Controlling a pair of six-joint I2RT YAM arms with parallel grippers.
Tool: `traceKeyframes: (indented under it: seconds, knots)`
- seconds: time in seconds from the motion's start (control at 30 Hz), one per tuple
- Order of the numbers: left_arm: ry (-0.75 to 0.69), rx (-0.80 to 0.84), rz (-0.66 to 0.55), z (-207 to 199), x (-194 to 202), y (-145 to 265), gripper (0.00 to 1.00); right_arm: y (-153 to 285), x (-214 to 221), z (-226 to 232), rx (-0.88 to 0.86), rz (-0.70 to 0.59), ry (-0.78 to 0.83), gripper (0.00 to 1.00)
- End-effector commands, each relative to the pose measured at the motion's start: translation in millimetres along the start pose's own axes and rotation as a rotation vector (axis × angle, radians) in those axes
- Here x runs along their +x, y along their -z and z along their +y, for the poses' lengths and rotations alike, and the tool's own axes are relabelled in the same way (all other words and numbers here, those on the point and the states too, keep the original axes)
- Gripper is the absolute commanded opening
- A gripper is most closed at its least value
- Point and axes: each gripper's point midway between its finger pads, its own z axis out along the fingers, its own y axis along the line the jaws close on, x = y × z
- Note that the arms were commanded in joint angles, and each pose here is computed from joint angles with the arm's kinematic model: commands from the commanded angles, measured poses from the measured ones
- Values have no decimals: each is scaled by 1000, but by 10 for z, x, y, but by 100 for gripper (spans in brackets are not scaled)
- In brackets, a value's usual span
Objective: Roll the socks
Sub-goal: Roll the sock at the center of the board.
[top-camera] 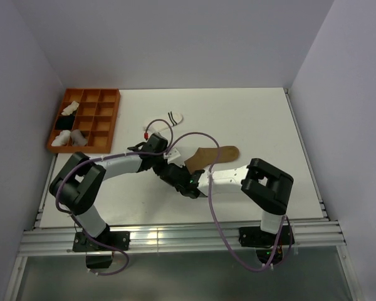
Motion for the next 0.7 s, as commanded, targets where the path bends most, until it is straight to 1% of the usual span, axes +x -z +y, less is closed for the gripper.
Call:
traceKeyframes:
  seconds: [0.0, 0.13, 0.17, 0.2, 0.23, 0.27, 0.3, 0.37, 0.43, 0.47, 0.57, 0.6, 0.67]
  knots:
    - [-81, -104, -14, 203, 129, 195, 45, 18, 870, -145, -119, 329, 114, 0]
    - [-39, -86, -65, 192, -20, 306, 53, 157, 684, 27, -326, 323, -4, 0]
    - [-29, -83, -76, 192, -47, 332, 55, 169, 583, 48, -364, 298, -40, 0]
    - [-16, -77, -87, 183, -70, 355, 55, 209, 585, 80, -444, 328, -93, 0]
    - [-3, -66, -109, 175, -120, 414, 56, 219, 557, 92, -482, 331, -124, 0]
    - [4, -57, -121, 158, -139, 438, 57, 233, 459, 121, -531, 308, -158, 0]
    - [14, -53, -131, 155, -161, 466, 58, 259, 449, 108, -588, 327, -209, 0]
    - [20, -41, -147, 151, -188, 521, 59, 264, 367, 115, -650, 316, -270, 0]
    - [19, -33, -146, 142, -176, 537, 59, 302, 376, 73, -720, 349, -336, 0]
    - [16, -22, -144, 123, -174, 535, 59, 280, 269, 73, -751, 310, -358, 0]
    - [18, 24, -112, 46, -106, 499, 59, 307, 224, 46, -847, 326, -467, 0]
    - [18, 25, -99, 57, -65, 464, 60, 257, 231, -13, -856, 336, -510, 0]
    - [21, 36, -84, 29, -31, 431, 60, 287, 190, 3, -936, 344, -567, 0]
